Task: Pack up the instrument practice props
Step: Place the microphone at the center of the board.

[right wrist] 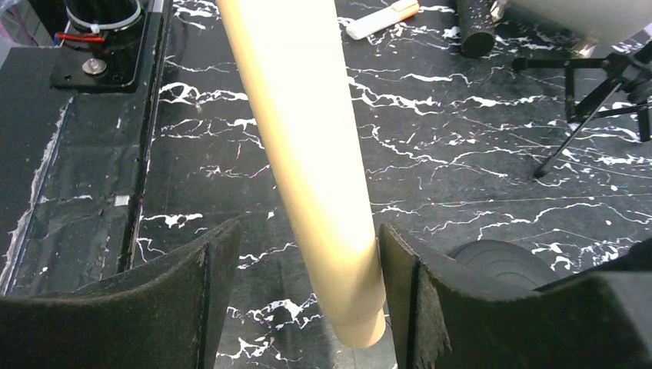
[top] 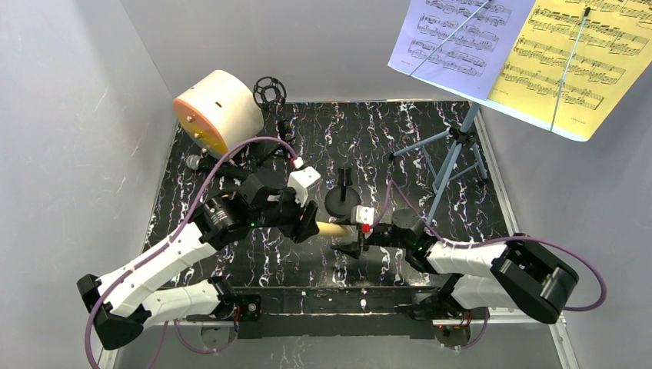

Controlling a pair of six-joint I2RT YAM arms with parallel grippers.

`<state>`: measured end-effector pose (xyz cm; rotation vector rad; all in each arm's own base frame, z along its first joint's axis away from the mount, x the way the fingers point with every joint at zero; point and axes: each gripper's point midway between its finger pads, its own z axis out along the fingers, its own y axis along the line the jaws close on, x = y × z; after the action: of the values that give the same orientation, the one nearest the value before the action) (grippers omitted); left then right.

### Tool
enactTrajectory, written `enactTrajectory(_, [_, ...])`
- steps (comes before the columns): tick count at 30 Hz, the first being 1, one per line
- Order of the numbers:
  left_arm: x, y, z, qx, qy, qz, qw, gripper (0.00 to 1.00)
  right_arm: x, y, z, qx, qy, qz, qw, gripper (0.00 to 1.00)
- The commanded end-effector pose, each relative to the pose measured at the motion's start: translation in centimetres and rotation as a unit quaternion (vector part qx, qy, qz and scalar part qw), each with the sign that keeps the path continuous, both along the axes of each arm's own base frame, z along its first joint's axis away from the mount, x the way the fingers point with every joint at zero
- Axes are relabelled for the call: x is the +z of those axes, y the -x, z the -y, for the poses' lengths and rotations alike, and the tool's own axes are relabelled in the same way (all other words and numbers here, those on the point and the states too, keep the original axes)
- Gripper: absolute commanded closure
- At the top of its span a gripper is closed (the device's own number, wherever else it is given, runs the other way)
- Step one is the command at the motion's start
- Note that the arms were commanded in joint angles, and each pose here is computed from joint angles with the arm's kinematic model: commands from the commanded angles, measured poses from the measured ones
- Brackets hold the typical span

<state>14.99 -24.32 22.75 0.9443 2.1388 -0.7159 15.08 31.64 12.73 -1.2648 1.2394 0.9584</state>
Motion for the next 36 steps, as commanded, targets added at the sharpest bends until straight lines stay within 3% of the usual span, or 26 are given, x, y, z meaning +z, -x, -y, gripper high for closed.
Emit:
enactTrajectory(1, [0.3,1.1,0.4,-0.025,0.021,-0.011,0.999,1.00,2.7,0.0,-1.6,0.028,-0.036,0.046,0.998,0.28])
enactTrajectory(5, [0.1,1.4,0.4,-0.033,0.023,-0.015,0.999,1.00,2.4,0.3,-1.8,0.042,-0.033,0.048,0.997,0.37])
enactTrajectory(8, [0.1,1.3,0.3,-0.029,0.021,-0.012,0.999,1.00,2.0,0.7,-2.0,0.056,-0.025,0.046,0.997,0.54])
enactTrajectory(10, [0.1,1.1,0.1,-0.022,0.017,-0.007,1.000,1.00,1.7,0.8,-2.0,0.061,-0.022,0.043,0.997,0.73])
enactTrajectory(12, [0.2,0.7,-0.2,-0.010,0.012,-0.001,1.000,0.95,1.6,0.8,-2.0,0.062,-0.022,0.042,0.997,0.87])
enactTrajectory(14, [0.5,0.1,-0.6,0.007,0.006,0.010,1.000,0.82,1.5,0.9,-2.0,0.063,-0.021,0.040,0.997,0.95])
enactTrajectory(18, [1.4,-1.8,-1.9,0.070,0.004,0.047,0.996,0.43,1.6,0.7,-2.2,0.053,-0.028,0.020,0.998,0.99])
enactTrajectory(22, [3.1,-4.3,-3.9,0.170,0.031,0.098,0.980,0.26,1.6,-0.2,-2.8,0.023,-0.036,-0.032,0.999,0.99])
enactTrajectory(25, [4.4,-5.4,-5.3,0.236,0.081,0.126,0.960,0.19,2.1,-1.2,-3.1,-0.009,-0.055,-0.066,0.996,0.99])
enactTrajectory(30, [4.9,-5.6,-6.8,0.307,0.163,0.127,0.929,0.18,3.5,-2.6,-4.1,-0.067,-0.086,-0.135,0.985,0.99])
enactTrajectory(36, [3.1,-5.1,-5.9,0.317,0.237,0.090,0.914,0.18,4.3,-3.6,-6.0,-0.108,-0.095,-0.226,0.963,0.99])
